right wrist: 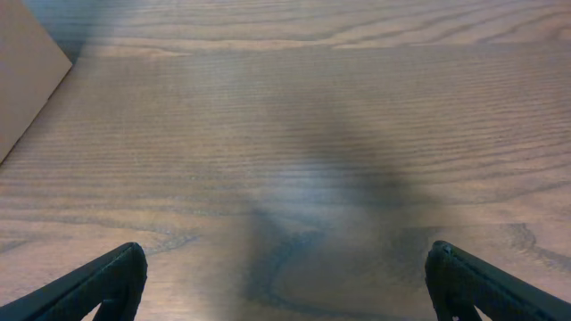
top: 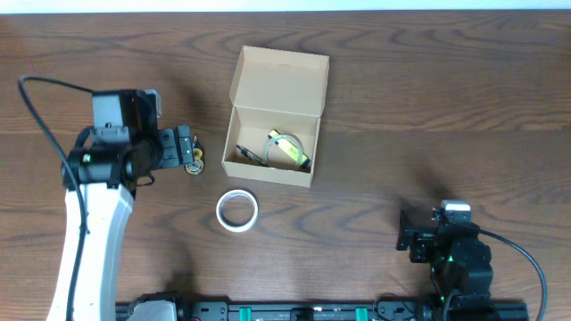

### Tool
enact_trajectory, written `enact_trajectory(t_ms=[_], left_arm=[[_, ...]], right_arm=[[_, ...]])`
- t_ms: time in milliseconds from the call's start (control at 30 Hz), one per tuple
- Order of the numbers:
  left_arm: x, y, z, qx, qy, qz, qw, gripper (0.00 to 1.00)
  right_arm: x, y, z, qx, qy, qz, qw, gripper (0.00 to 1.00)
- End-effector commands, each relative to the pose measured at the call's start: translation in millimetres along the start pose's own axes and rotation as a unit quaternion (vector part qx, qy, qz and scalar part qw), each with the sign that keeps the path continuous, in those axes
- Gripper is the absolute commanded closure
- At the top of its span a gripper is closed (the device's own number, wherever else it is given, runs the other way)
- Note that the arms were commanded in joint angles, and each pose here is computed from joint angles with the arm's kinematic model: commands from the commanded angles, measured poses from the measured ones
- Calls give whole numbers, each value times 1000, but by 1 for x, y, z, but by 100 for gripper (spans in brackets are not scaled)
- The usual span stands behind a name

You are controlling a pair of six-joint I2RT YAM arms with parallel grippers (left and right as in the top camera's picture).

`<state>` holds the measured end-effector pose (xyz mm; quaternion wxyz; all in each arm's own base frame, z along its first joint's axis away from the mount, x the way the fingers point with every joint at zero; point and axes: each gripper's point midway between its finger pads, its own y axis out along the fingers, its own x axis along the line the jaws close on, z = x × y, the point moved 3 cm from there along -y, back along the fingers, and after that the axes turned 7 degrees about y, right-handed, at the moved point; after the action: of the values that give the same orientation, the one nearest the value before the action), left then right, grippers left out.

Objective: Pack container
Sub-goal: 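Move the left gripper toward the tape-correction roller and grasp it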

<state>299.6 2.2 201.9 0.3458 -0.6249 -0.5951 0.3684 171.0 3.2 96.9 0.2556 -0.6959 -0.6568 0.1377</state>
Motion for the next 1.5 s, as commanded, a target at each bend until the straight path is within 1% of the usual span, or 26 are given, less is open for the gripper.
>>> enact_trajectory(t_ms=[0,300,400,567,667,933,1133,1467], left_arm=[[-1,5,-6,21,13,3,1000,5],[2,46,-1,87,10,6,996,5],[3,58,-3,105,21,8,994,4],[5,78,-14,129,59,13,990,5],[7,93,-16,145,60,13,988,5],[7,123,1,197,62,20,978,4],[-1,138,15,231,88,29,969,5],[-3,157,28,262,90,29,960,5]], right_arm=[[-1,0,1,0,-5,1,1000,1],[-1,0,1,0,-5,1,1000,1],[-1,0,1,0,-5,1,1000,1],[-1,0,1,0,-5,1,1000,1],[-1,0,1,0,-5,1,1000,1],[-1,0,1,0,-5,1,1000,1],[-1,0,1,0,-5,1,1000,1],[-1,0,1,0,-5,1,1000,1]])
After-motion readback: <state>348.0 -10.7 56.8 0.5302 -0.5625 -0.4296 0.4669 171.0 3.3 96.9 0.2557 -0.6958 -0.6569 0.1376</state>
